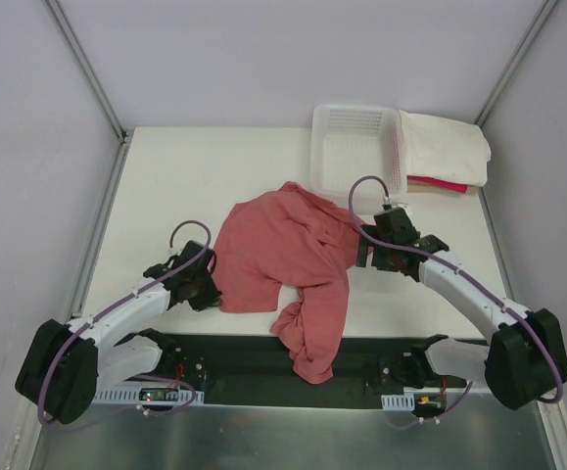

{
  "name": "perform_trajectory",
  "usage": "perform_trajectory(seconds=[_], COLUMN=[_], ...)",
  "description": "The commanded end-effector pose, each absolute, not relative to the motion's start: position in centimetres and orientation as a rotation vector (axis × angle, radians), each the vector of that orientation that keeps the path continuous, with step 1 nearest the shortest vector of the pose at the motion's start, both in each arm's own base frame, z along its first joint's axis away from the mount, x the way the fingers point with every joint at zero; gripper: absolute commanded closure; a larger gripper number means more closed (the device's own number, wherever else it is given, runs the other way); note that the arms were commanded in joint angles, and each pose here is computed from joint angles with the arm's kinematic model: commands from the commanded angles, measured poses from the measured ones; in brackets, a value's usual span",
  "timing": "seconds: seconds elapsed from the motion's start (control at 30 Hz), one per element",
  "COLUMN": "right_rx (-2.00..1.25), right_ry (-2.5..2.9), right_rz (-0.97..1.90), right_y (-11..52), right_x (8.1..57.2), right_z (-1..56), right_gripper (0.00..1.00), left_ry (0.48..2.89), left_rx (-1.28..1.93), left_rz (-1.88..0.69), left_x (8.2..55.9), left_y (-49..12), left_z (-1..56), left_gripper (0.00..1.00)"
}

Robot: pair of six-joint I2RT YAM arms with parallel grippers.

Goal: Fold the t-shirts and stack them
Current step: Flatten out the tshirt

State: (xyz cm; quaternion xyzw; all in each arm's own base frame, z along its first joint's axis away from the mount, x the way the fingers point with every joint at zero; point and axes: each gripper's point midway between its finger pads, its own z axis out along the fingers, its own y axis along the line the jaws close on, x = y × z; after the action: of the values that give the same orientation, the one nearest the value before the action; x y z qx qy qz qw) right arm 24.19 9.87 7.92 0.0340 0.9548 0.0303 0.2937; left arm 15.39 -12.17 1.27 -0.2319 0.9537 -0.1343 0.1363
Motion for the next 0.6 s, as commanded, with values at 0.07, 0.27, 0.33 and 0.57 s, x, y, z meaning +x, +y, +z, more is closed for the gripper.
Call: perform_trajectory(seconds=[0.07,0.27,0.33,0.57], right_rx=[0.235,0.215,0.176,0.115], right_ry=[2.478,2.529,2.572,2.623], right_rz=[-0.038,0.066,0.100,0.128], right_y=[8.7,10.4,11.2,12.4], right_x=[30.3,35.0,35.5,37.2], right_z=[9.1,7.2,5.8,3.7], right_gripper=[0.03,0.01,0.03,0.34], left_ry=[2.592,2.468,2.428,2.348], left_rx=[-0.637,-0.650,-0.648,-0.642], left_rz=[-0.166,-0.177,-0.183,-0.166], left_x=[18.7,19.9,20.3,21.5], left_y=[-9.2,-8.4,-8.2,-7.4], left_z=[2.9,5.0,5.7,7.7], left_gripper=[1.00,1.00,1.00,1.00])
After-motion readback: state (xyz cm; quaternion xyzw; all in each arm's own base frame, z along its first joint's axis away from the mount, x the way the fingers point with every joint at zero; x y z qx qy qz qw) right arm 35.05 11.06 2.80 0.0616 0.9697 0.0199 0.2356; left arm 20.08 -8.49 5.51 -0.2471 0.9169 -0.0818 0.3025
